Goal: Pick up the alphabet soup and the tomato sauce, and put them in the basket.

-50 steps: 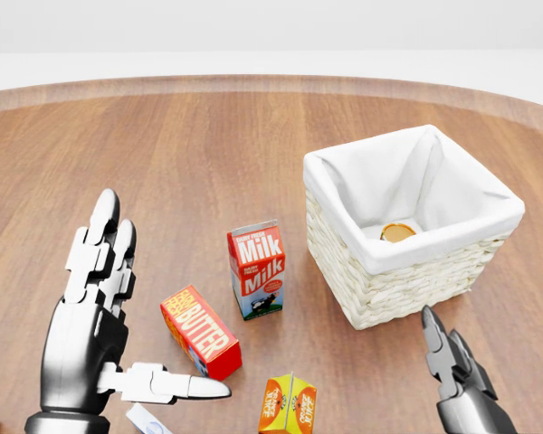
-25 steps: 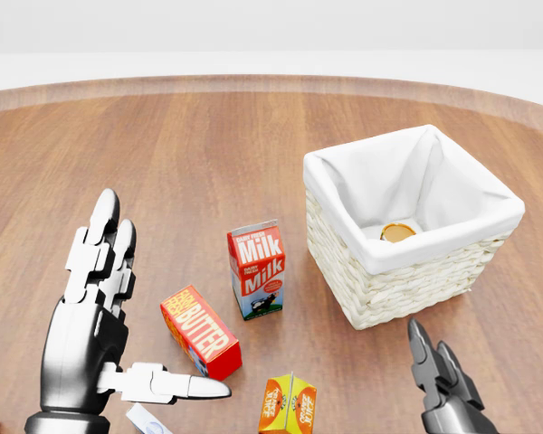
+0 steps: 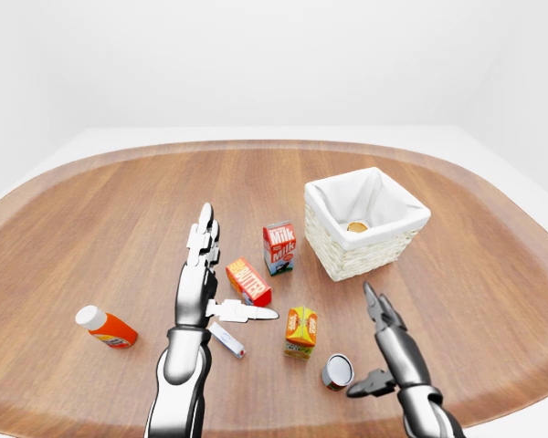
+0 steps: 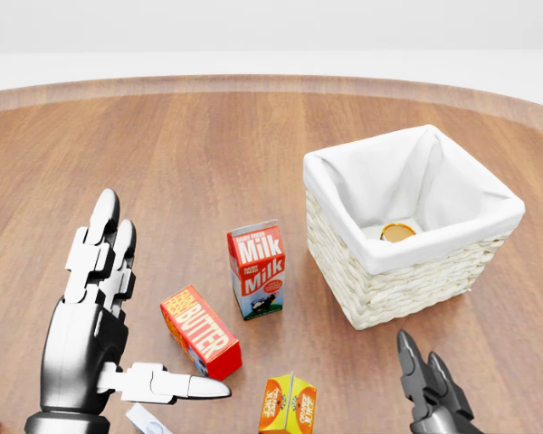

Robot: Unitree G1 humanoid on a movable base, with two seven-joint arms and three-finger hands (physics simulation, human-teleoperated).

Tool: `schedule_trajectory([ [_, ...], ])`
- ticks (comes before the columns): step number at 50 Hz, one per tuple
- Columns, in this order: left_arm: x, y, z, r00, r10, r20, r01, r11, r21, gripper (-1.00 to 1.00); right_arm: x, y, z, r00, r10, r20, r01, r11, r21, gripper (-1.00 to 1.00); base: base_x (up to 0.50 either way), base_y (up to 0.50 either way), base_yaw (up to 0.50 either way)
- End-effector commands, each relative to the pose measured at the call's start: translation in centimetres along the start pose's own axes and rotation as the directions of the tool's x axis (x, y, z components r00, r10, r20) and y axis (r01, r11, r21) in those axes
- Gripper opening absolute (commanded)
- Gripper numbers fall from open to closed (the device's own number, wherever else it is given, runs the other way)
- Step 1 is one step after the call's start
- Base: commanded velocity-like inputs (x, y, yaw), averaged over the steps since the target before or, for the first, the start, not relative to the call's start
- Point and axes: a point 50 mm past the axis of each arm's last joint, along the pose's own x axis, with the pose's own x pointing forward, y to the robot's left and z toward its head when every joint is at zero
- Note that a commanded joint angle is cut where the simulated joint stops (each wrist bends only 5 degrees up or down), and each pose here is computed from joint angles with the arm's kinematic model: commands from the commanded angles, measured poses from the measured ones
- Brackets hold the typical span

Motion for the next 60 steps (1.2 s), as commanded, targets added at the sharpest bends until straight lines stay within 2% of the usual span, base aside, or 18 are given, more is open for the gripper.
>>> schedule_trajectory([
  [1,-0.1,0.0,-0.2,1.0,-0.006,-0.01,0.006,1.0,0.019,1.0,0.1,0.8,-0.4,1.0,0.009,-0.012,-0.009,1.0,-0.018,1.0,0.0,0.0,0.0],
  [37,-0.1,0.0,-0.2,1.0,-0.008,-0.009,0.008,1.0,0.018,1.0,0.6,2.9,-0.4,0.999,0.039,0.01,-0.039,0.997,-0.063,1.0,0.0,0.0,0.0],
  [60,-0.1,0.1,-0.3,1.0,-0.006,-0.009,0.006,1.0,0.017,1.0,0.2,4.7,-0.3,0.997,0.072,0.033,-0.068,0.992,-0.108,1.0,0.0,0.0,0.0],
])
